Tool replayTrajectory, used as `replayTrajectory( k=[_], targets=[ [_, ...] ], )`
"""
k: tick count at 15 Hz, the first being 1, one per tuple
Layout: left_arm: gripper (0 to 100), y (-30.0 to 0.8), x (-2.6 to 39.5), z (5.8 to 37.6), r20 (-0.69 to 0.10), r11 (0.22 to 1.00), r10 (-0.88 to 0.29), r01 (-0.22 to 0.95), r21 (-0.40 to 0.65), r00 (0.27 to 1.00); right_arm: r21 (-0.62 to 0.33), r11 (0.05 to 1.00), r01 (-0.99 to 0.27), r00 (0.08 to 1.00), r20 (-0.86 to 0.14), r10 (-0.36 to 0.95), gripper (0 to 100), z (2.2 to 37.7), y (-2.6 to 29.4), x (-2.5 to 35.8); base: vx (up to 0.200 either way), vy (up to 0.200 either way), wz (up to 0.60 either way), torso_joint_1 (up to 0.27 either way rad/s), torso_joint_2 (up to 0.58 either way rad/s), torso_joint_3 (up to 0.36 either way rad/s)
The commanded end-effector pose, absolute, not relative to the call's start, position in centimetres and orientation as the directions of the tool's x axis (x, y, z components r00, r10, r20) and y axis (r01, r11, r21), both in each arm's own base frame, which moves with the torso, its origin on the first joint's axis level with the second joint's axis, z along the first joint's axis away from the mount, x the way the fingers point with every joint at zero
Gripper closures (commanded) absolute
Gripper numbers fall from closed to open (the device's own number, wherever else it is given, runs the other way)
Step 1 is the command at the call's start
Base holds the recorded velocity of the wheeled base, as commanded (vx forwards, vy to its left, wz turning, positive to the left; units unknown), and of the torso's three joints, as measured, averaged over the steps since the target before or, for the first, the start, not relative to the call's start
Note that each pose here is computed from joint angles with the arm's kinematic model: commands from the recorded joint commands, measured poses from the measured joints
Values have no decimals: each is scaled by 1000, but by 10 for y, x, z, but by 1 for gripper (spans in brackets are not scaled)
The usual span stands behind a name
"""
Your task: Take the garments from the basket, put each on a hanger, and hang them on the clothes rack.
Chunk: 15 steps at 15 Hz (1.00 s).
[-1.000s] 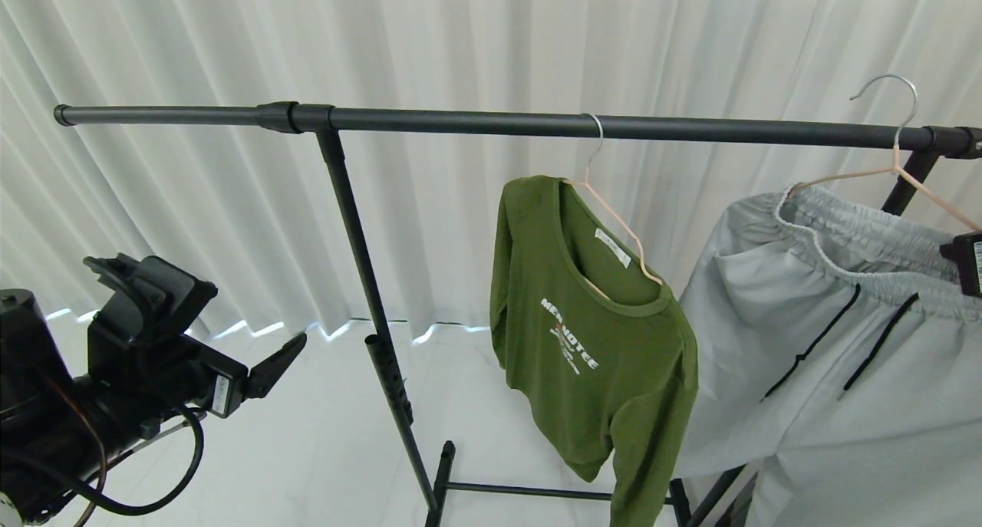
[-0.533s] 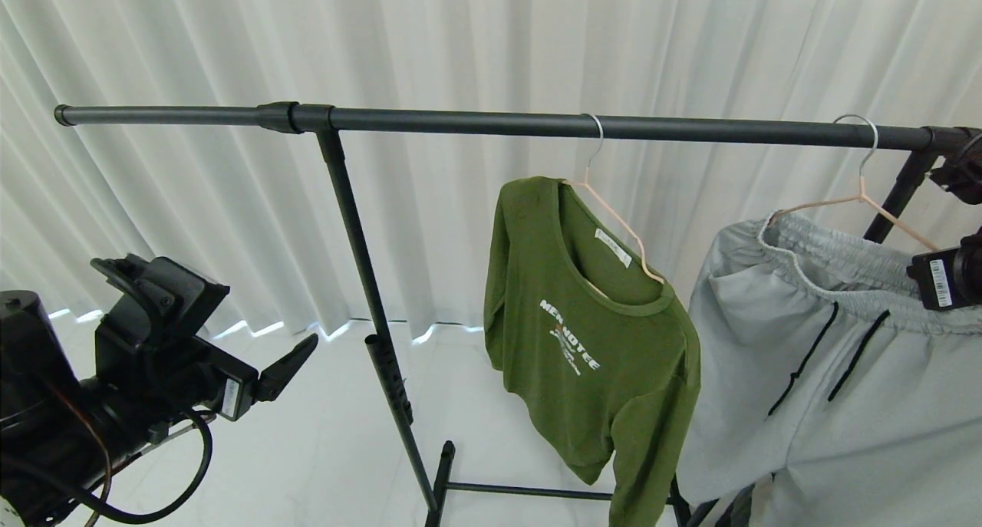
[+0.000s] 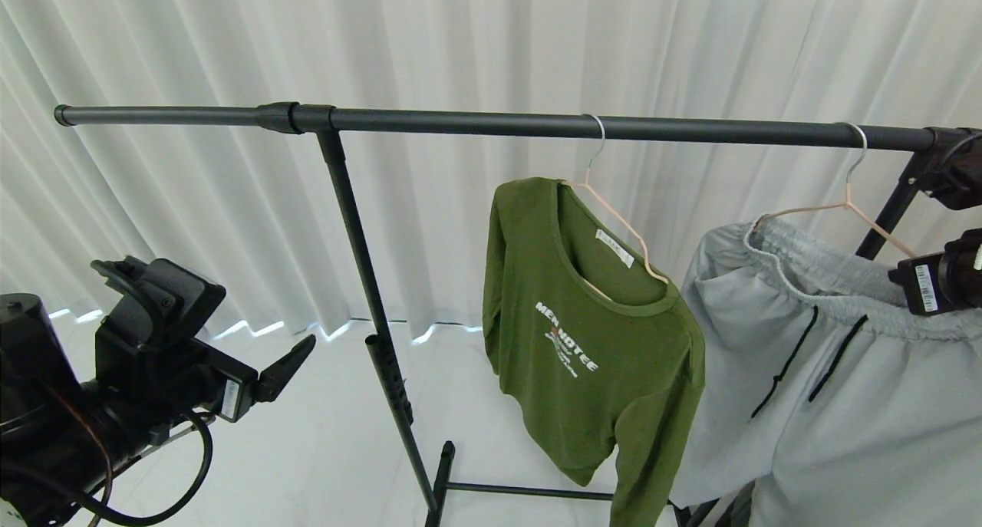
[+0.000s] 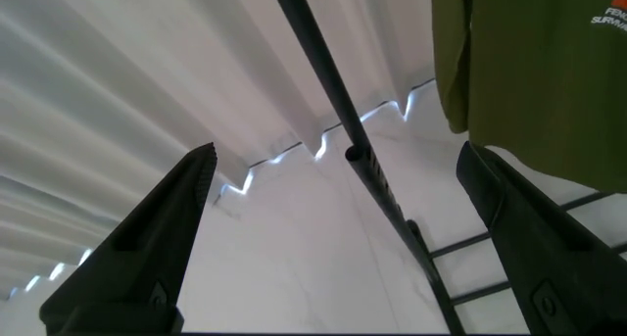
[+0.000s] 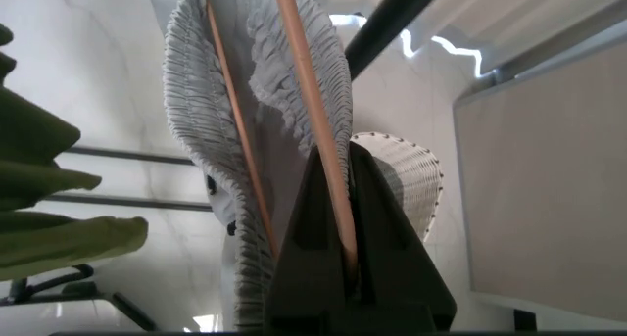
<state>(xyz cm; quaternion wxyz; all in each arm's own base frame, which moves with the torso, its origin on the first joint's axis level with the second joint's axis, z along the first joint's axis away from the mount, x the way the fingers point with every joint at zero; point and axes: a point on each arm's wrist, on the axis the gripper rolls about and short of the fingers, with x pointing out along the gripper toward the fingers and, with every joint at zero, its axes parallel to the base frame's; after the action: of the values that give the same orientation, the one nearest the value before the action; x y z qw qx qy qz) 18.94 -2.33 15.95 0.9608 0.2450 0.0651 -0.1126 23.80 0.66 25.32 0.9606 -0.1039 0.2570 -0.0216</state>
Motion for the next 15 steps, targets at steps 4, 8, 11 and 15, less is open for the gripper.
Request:
replayTrajectory(
  k=[4,8,11,15],
  targets=[
    [0,-22,191,165,-156,860,-164,218,462,974,-197,980,3,910,-406,-84,0,261,8,210,0,0,0,0,0,0],
    [0,-17,189,167,-144,869,-108,163,466,984,-179,984,10,962,-267,-59,0,274,5,156,0,0,0,0,0,0],
    [0,-14,185,170,-128,873,-88,139,468,988,-173,985,27,981,-185,-59,0,286,4,132,0,0,0,0,0,0],
    [0,-5,174,171,-112,878,-43,91,471,993,-153,987,43,992,-111,-60,0,294,3,108,-150,0,0,3,1,2]
  ],
)
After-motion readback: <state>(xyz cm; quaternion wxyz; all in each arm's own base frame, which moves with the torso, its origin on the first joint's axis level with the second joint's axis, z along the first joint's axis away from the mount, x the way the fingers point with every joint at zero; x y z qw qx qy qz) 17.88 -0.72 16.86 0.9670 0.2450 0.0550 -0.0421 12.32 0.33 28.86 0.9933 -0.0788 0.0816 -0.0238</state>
